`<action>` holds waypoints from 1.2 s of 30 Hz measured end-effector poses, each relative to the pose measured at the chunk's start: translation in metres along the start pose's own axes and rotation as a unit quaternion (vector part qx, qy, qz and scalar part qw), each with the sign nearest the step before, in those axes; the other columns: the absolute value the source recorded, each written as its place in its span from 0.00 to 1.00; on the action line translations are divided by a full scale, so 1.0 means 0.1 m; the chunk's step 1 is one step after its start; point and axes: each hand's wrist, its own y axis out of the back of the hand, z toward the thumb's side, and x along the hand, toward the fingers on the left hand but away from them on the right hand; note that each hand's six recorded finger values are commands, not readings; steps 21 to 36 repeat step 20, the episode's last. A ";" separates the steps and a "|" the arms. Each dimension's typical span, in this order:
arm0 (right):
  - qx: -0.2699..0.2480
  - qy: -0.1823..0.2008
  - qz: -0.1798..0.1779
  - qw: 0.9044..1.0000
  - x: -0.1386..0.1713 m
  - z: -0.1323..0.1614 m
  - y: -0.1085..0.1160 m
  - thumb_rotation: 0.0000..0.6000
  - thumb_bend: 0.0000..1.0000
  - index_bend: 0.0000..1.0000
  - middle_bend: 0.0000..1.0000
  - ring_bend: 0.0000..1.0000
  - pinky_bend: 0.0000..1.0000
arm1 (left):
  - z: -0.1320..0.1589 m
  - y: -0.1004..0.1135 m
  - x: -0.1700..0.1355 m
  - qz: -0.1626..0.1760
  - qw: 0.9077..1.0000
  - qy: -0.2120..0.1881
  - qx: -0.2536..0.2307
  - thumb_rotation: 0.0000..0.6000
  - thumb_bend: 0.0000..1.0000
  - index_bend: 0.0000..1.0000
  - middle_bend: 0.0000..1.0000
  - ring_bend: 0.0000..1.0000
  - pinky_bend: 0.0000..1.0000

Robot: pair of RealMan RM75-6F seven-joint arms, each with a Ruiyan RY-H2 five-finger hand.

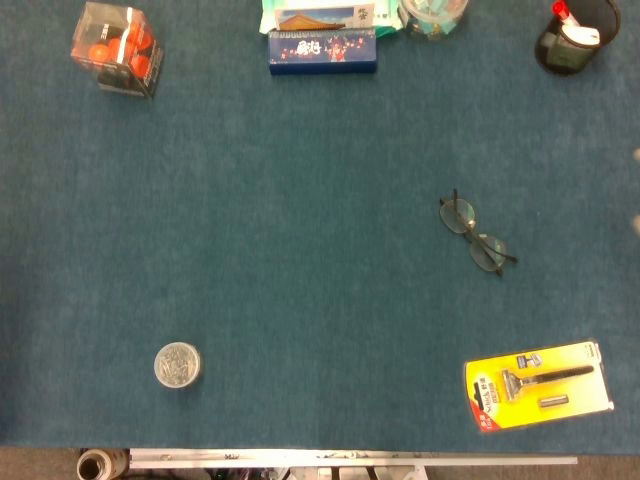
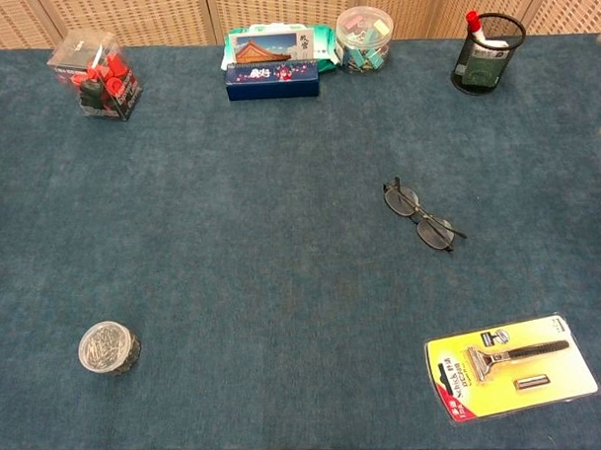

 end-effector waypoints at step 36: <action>-0.031 -0.179 0.002 0.983 0.57 -0.93 0.06 1.00 0.05 0.34 0.36 0.28 0.44 | 0.09 -0.19 0.22 -0.037 0.999 -0.009 0.010 1.00 0.21 0.54 0.47 0.52 0.62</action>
